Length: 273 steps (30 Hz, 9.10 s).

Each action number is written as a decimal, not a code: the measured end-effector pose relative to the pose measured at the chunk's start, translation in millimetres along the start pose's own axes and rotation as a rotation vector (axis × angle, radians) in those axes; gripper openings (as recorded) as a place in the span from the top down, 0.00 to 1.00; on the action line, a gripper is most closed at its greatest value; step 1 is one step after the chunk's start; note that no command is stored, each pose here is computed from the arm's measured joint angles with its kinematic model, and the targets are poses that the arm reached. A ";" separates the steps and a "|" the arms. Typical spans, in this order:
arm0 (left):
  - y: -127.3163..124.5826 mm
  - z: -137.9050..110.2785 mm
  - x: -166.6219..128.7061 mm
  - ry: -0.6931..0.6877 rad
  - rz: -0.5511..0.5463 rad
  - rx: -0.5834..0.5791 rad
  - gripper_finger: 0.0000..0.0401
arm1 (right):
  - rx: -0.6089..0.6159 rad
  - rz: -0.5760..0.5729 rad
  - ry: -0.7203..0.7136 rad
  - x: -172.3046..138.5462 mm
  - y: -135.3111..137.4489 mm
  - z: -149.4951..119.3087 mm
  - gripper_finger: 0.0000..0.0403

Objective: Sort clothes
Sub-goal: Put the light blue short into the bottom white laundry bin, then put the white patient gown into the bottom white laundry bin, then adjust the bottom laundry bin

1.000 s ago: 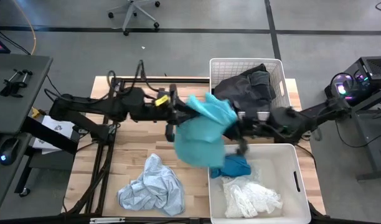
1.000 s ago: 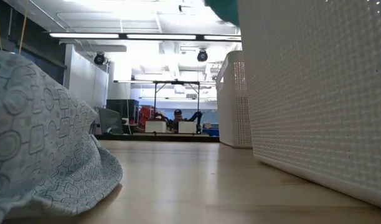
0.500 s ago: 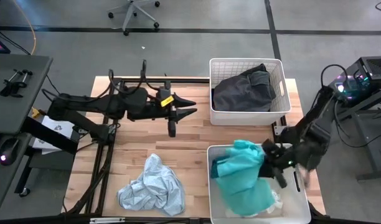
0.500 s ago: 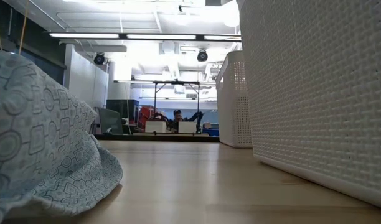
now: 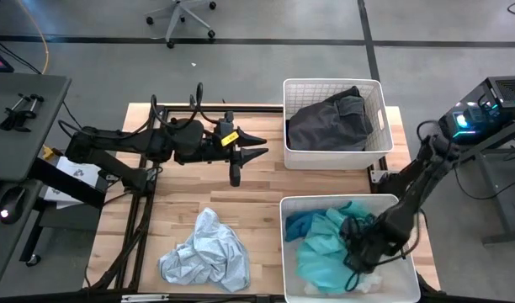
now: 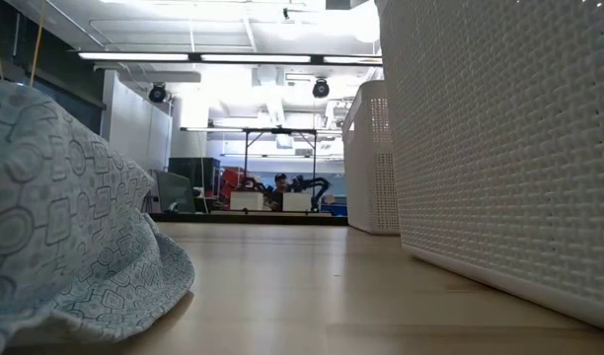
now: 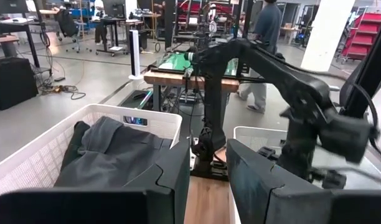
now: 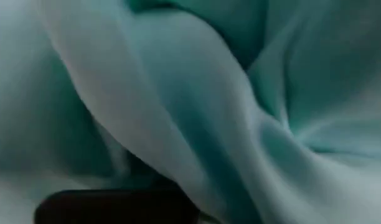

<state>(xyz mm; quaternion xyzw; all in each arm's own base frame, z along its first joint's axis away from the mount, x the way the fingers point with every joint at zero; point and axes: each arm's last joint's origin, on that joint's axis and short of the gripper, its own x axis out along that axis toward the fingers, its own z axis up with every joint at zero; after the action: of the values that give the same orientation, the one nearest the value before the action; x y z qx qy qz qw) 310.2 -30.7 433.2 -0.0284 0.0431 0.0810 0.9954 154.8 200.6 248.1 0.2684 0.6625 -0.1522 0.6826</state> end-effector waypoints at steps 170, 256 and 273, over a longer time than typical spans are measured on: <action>-36.4 -18.5 -51.4 0.140 -0.120 -0.042 0.60 | -0.150 0.313 -0.238 -118.0 7.8 -11.2 0.99; -31.3 -67.9 -26.5 0.469 -0.067 -0.259 0.60 | 0.177 0.125 -0.755 -41.5 -29.7 99.2 0.92; -60.8 -157.7 60.3 0.727 -0.247 -0.295 0.60 | 0.106 0.265 -0.032 -82.0 -18.4 35.9 0.92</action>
<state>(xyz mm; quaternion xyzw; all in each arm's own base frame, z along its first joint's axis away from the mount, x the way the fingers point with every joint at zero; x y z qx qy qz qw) 366.6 -91.0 273.9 -0.2026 0.3763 -0.0489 0.9027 167.7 153.2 325.2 0.3867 0.6013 -0.0999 0.6920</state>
